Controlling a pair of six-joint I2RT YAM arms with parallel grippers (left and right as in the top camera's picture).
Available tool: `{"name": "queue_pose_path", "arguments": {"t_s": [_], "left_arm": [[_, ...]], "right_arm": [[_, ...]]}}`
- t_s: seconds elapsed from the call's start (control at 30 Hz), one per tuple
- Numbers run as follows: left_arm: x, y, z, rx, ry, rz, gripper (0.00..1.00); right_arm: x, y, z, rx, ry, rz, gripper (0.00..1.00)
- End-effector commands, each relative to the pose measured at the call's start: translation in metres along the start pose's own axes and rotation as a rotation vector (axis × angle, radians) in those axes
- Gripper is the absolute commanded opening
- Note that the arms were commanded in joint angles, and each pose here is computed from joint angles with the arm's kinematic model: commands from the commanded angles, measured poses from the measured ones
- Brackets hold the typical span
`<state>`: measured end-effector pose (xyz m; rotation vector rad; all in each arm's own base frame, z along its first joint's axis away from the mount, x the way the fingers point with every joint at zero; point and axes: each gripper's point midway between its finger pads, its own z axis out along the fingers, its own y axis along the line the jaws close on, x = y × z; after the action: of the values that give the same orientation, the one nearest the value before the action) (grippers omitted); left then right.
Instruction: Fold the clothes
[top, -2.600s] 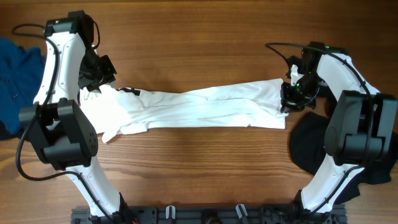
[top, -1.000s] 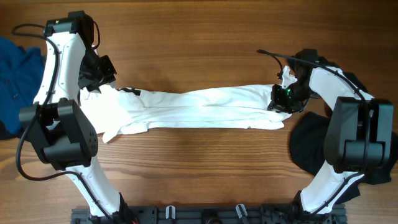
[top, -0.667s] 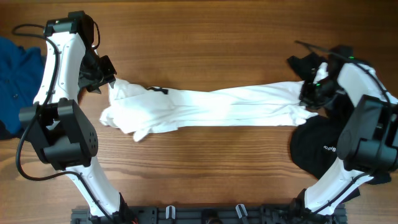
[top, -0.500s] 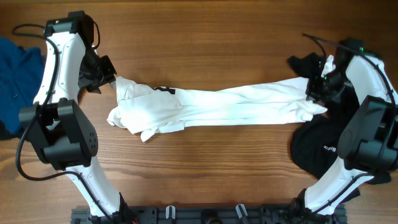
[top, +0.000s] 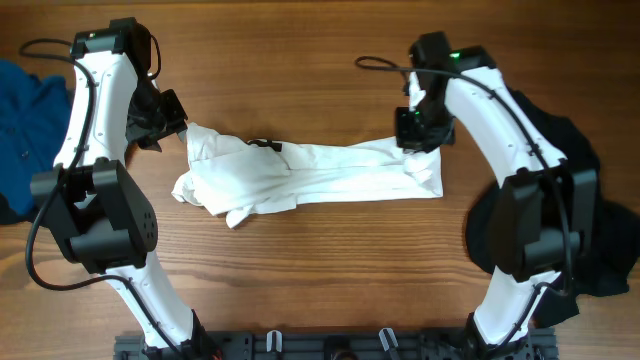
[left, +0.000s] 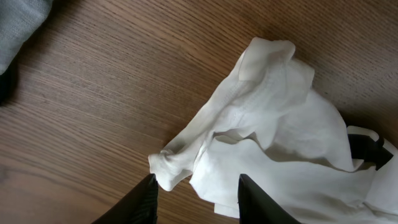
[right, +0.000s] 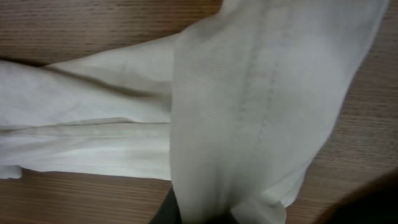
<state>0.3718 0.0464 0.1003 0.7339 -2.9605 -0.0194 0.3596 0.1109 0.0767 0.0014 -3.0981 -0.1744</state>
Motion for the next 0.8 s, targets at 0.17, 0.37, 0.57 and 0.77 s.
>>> {"name": "queue_pose_path", "arguments": {"t_s": [0.17, 0.37, 0.57, 0.77], "left_arm": [[0.004, -0.001, -0.003, 0.005, 0.002, -0.004, 0.41], [0.004, -0.001, -0.003, 0.005, 0.002, -0.004, 0.41], [0.004, -0.001, -0.003, 0.005, 0.002, -0.004, 0.41], [0.004, -0.001, -0.003, 0.005, 0.002, -0.004, 0.41]], "right_arm": [[0.01, 0.042, 0.028, -0.008, 0.036, -0.062, 0.04], [0.016, 0.067, 0.038, -0.061, 0.06, -0.109, 0.1], [0.016, 0.112, 0.03, -0.312, 0.046, -0.271, 0.17], [0.021, 0.096, 0.034, -0.23, 0.069, -0.27, 0.35]]}}
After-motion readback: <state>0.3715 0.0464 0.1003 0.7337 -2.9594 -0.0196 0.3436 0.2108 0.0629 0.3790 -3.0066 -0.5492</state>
